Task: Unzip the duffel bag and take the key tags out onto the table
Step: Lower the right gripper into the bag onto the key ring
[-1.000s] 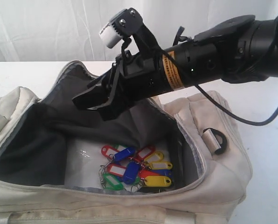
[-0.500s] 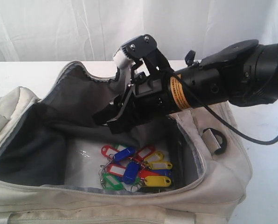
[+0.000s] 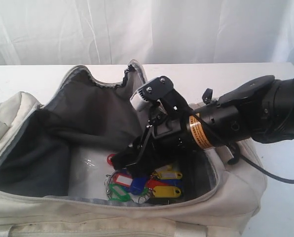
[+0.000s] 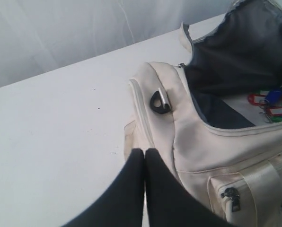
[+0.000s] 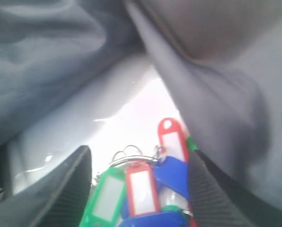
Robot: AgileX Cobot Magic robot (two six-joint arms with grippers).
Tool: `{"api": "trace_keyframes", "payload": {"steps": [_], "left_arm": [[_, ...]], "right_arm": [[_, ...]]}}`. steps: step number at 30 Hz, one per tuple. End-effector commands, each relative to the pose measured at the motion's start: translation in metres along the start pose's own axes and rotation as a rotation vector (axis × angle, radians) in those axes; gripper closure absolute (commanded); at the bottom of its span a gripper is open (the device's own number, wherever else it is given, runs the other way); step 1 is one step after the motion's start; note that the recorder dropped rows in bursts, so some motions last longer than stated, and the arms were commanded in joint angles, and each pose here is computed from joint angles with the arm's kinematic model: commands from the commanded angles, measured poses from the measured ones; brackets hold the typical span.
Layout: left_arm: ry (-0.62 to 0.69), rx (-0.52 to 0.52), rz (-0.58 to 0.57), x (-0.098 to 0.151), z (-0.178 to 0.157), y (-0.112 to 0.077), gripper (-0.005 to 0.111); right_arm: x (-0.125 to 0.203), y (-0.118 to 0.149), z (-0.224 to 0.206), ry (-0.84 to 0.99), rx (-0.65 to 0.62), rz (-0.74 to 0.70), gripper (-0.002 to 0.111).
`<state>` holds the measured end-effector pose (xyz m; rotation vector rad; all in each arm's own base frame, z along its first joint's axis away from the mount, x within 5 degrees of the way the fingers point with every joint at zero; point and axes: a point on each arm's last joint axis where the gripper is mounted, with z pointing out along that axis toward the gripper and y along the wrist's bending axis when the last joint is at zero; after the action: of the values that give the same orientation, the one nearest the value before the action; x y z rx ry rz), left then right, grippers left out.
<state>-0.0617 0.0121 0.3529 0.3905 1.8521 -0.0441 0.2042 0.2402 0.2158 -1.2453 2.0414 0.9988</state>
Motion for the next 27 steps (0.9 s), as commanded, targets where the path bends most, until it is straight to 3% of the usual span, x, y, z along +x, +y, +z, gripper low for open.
{"api": "trace_keyframes", "payload": {"steps": [1, 7, 12, 27], "left_arm": [[0.004, -0.015, -0.014, 0.004, -0.001, 0.001, 0.100], [0.051, -0.008, -0.057, 0.012, 0.012, 0.000, 0.100], [0.077, 0.015, -0.069, 0.017, 0.023, -0.003, 0.100], [0.003, 0.025, -0.079, 0.011, 0.025, -0.004, 0.100]], "right_arm": [[0.002, 0.008, 0.005, 0.012, -0.024, 0.000, 0.056], [0.015, 0.016, 0.031, 0.085, -0.030, -0.071, 0.055], [0.015, 0.007, 0.038, 0.094, 0.157, -0.163, 0.053], [0.037, -0.013, 0.060, 0.191, 0.227, -0.177, 0.058]]}}
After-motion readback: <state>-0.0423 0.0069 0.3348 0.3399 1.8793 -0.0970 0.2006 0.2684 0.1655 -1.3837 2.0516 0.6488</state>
